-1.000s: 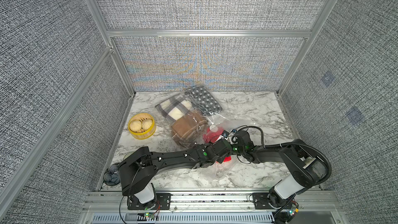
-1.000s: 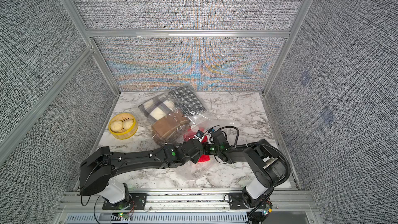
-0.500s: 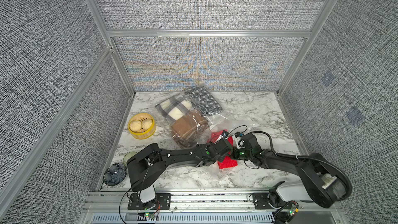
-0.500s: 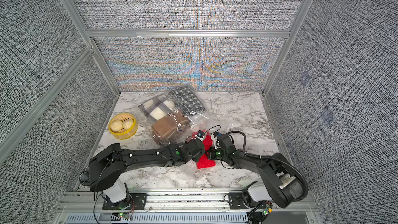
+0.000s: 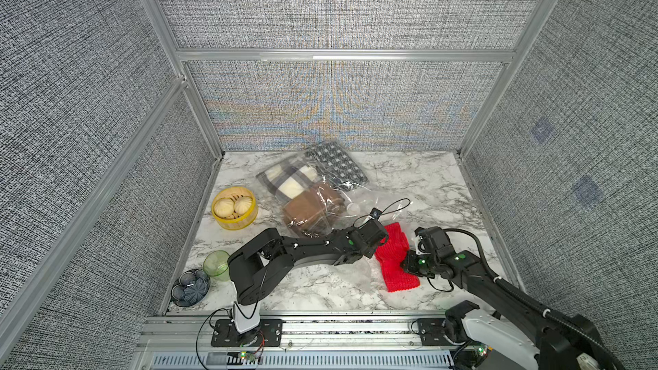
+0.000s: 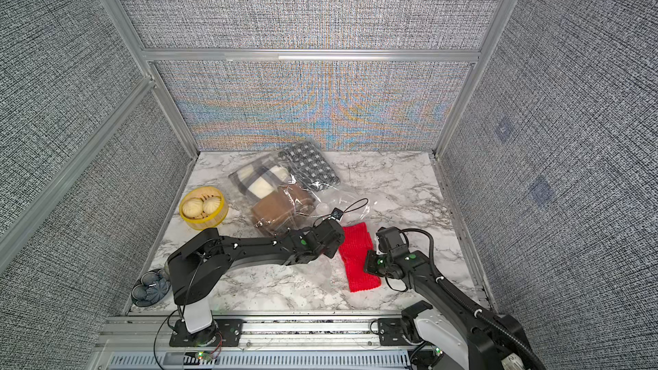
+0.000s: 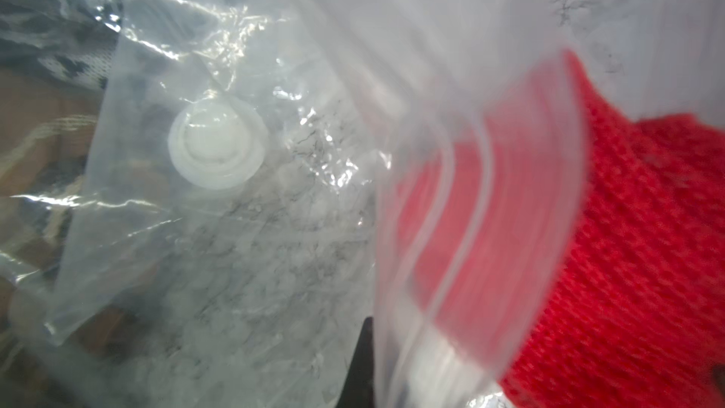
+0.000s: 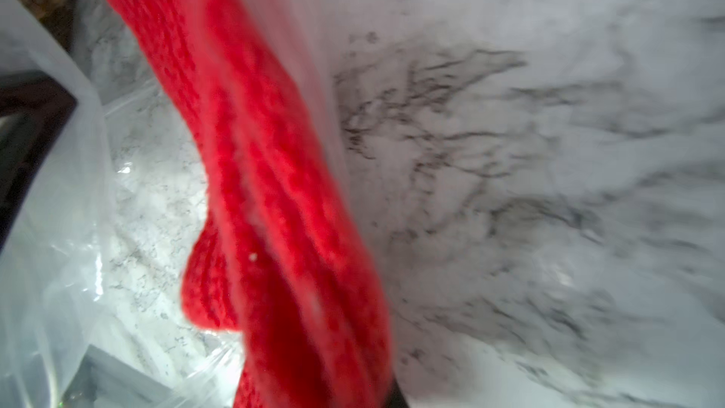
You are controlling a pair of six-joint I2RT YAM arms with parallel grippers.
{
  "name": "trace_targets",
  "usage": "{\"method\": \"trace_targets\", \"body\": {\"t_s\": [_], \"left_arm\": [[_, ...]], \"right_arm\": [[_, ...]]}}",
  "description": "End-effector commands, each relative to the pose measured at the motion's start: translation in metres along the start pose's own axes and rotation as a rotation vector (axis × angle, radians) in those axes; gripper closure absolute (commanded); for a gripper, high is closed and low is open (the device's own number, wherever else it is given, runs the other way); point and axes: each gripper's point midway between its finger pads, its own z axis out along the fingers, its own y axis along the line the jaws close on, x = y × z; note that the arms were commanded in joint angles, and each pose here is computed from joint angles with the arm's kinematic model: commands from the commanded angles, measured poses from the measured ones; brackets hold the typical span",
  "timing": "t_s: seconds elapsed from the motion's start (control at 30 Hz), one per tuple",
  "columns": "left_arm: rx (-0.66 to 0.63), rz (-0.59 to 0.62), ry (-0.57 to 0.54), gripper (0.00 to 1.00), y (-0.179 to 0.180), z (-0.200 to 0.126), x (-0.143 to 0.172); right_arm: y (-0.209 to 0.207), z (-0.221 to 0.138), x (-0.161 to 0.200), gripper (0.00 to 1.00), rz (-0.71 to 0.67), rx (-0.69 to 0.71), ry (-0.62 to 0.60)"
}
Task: Take the scarf out of the vacuum bag
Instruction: Take out the scarf from the vacuum bag.
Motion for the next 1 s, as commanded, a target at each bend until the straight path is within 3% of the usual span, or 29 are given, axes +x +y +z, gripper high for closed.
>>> {"method": "trace_targets", "body": {"t_s": [0.0,0.2,0.4,0.63,0.8,0.97], "left_arm": [[0.007,-0.004,-0.037,1.0,-0.002,0.003,-0.011],[0.015,-0.025,-0.035,1.0,0.003,0.015,-0.012],[-0.055,-0.037,-0.066,1.0,0.026,0.012,-0.025],[-0.081,-0.04,-0.053,1.0,0.037,0.021,-0.03],[-0.059,-0.057,-0.072,1.0,0.037,0.012,-0.031],[0.014,-0.075,-0.083,1.0,0.029,0.0,-0.03]], "right_arm": [[-0.03,-0.008,0.009,1.0,0.056,0.129,0.023],[-0.049,-0.009,-0.014,1.0,0.157,0.106,-0.107],[-0.068,-0.012,-0.022,1.0,0.258,0.125,-0.112],[-0.091,-0.045,-0.049,1.0,0.407,0.091,-0.321],[-0.096,-0.042,-0.074,1.0,0.506,-0.017,-0.317],[-0.105,-0.023,-0.083,1.0,0.592,-0.142,-0.229]]}}
